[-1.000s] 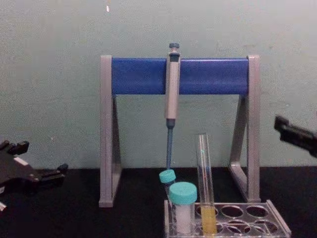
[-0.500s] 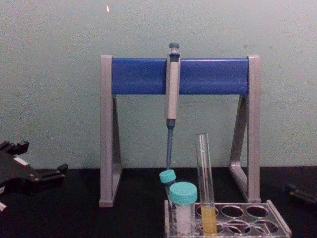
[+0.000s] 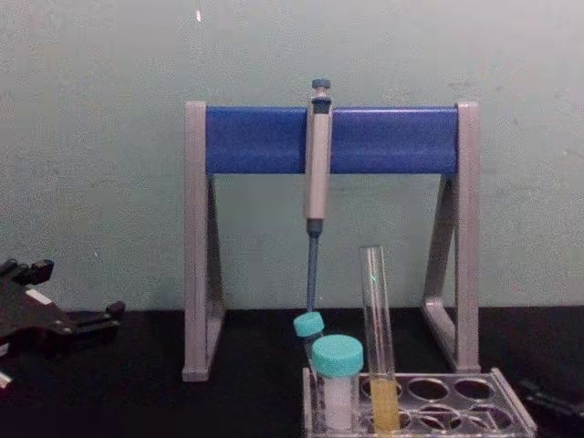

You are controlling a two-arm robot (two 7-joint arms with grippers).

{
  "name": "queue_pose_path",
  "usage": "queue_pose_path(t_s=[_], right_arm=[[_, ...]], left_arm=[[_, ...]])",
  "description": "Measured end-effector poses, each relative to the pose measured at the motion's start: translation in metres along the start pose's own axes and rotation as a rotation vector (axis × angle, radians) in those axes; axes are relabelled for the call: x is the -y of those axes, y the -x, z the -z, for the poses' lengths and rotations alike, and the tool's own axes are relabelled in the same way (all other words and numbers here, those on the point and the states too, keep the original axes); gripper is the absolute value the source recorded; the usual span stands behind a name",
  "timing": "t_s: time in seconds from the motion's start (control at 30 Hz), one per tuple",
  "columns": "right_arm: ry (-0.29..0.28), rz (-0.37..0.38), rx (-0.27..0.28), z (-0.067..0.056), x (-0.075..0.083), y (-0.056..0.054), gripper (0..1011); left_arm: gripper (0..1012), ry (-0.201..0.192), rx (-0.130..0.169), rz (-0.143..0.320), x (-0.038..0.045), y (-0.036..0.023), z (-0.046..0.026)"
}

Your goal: Pick up the test tube from the test tube rack, shake it, then place it back into the test tube rack.

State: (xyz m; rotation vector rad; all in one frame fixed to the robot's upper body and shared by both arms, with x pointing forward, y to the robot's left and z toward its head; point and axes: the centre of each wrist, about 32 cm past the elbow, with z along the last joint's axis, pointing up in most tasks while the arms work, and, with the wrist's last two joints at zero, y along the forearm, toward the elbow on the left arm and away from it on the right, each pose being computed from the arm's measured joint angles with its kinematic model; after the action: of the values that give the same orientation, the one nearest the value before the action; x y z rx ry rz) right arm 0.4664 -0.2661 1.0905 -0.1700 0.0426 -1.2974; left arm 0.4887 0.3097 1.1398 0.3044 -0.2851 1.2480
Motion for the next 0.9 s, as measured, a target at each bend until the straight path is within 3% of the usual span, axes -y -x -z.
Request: queue_pose_path(t_s=[0.9], right_arm=[[0.016,-0.028,0.003,0.0025,-0.0029,0.0024,1000]], left_arm=[[1001,0.000,0.000,0.000,0.0000,0.0001,0.0000]])
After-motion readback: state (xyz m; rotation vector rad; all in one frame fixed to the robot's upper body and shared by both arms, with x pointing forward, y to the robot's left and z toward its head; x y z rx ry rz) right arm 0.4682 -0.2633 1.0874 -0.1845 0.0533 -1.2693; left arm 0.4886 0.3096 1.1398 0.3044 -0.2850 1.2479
